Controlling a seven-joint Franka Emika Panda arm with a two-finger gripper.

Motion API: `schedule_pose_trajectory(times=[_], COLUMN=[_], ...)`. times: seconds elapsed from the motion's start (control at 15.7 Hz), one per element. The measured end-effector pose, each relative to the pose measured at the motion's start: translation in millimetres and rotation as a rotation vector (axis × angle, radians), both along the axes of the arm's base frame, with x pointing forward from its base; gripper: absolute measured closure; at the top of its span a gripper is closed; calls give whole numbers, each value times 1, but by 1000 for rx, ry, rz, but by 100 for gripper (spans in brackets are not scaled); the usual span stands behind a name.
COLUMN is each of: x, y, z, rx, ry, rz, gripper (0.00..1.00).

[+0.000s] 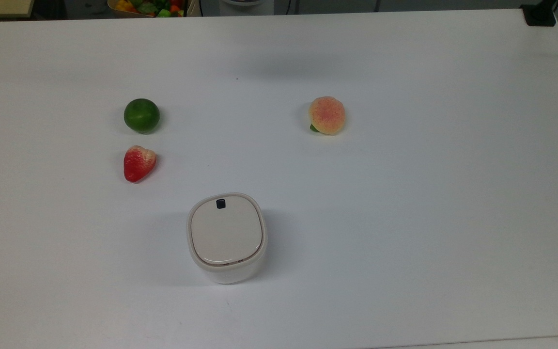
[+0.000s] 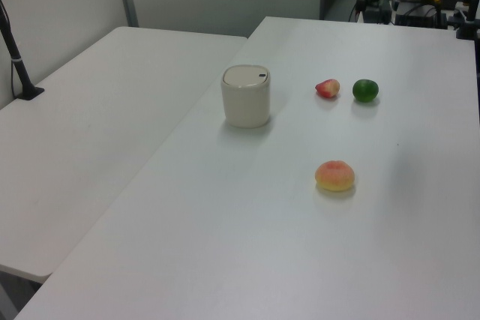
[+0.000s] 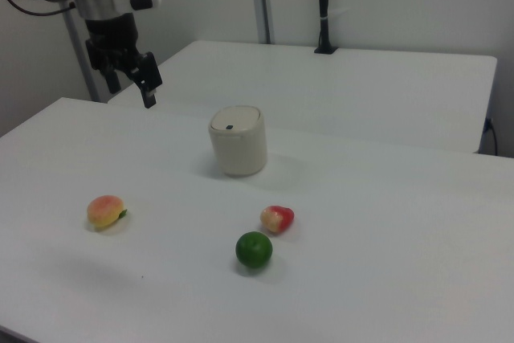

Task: Close garbage bin

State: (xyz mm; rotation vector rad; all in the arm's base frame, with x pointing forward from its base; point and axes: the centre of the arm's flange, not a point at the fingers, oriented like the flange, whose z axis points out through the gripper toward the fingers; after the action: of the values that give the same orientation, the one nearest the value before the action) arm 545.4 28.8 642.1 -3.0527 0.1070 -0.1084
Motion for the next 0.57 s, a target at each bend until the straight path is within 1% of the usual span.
schedule_pose_trajectory(times=[0.19, 0.38, 0.45, 0.57], x=[-2, 3, 6, 12], y=[3, 2, 1, -1], z=[1, -7, -9, -12], rx=[-4, -12, -14, -16], ry=[0, -2, -9, -31], rz=[56, 163, 183, 186], gripper=[0, 0, 0, 0])
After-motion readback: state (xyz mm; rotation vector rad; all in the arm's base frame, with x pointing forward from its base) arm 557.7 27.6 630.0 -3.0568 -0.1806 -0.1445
